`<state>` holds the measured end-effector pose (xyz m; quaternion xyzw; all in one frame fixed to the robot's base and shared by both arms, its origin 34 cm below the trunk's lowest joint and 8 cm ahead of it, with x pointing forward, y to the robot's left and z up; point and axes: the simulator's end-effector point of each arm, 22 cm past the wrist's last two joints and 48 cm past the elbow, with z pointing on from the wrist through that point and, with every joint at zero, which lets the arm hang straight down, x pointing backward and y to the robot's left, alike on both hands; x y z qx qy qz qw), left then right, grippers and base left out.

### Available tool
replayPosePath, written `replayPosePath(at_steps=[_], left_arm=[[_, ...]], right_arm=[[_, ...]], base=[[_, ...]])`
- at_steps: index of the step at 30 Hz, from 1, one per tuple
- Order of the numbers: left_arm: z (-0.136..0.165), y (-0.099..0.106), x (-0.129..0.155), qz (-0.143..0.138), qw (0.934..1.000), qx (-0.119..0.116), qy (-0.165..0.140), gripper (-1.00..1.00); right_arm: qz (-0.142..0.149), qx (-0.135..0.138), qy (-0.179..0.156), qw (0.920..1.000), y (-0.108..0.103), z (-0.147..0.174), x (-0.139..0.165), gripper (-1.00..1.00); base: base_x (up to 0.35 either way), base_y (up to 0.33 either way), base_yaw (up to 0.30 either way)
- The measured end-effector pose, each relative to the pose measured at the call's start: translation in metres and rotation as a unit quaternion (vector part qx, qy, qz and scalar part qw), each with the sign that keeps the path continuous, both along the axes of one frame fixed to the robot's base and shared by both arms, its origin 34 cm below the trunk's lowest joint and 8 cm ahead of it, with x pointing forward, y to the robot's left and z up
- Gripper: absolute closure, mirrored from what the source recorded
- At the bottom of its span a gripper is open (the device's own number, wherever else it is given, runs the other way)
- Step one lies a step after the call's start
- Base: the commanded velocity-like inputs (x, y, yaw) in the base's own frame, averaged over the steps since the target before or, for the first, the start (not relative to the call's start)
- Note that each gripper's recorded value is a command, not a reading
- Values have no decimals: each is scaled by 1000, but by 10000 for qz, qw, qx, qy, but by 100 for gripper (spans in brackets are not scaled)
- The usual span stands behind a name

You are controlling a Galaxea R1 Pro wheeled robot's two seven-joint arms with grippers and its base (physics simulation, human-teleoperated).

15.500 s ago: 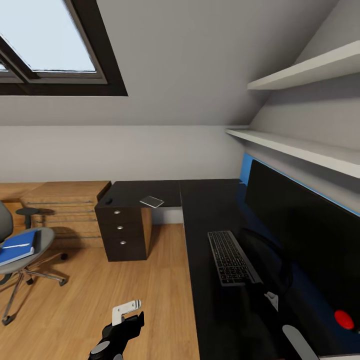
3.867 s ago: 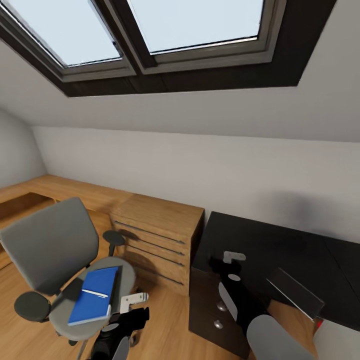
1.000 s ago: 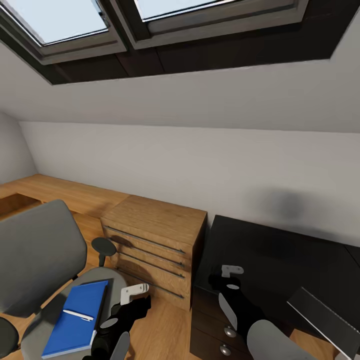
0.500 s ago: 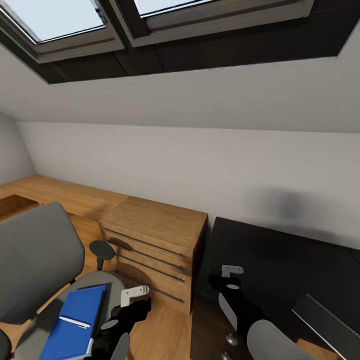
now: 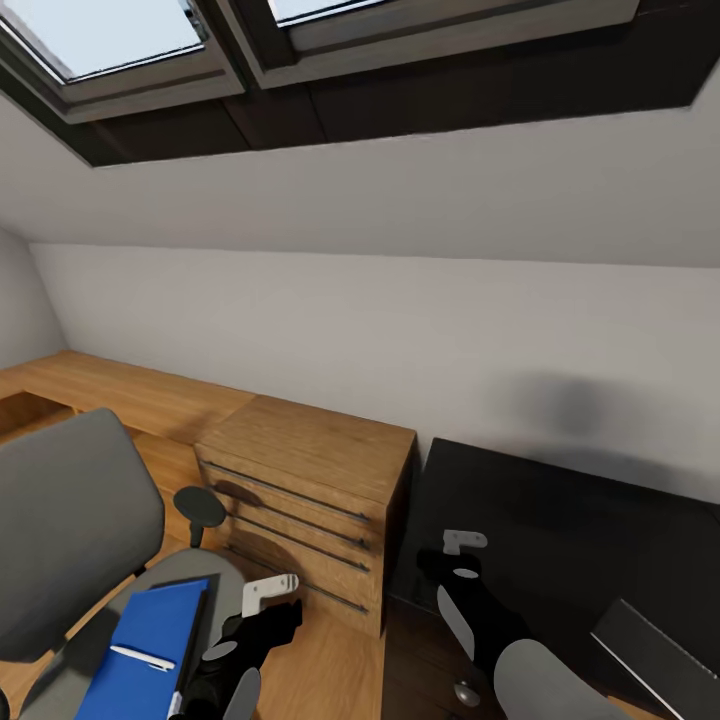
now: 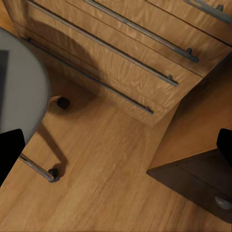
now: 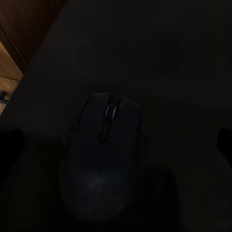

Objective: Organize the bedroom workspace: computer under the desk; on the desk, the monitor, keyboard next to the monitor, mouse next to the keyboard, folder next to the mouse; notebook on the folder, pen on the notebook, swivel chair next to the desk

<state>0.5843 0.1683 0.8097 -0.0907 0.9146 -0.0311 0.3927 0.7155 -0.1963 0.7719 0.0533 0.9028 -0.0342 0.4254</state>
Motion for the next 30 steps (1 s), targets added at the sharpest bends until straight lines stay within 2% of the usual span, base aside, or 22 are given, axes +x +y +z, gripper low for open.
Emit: replayPosePath(at_steps=[19, 30], left_arm=[[-21, 2, 2, 29, 10000, 10, -4, -100], [-27, 2, 2, 29, 10000, 10, -5, -100]], right_arm=[[-7, 36, -43, 10000, 1, -18, 4, -100], [103, 118, 284, 9995, 6, -36, -6, -100]], base=[[1, 0, 0], [0, 0, 0]])
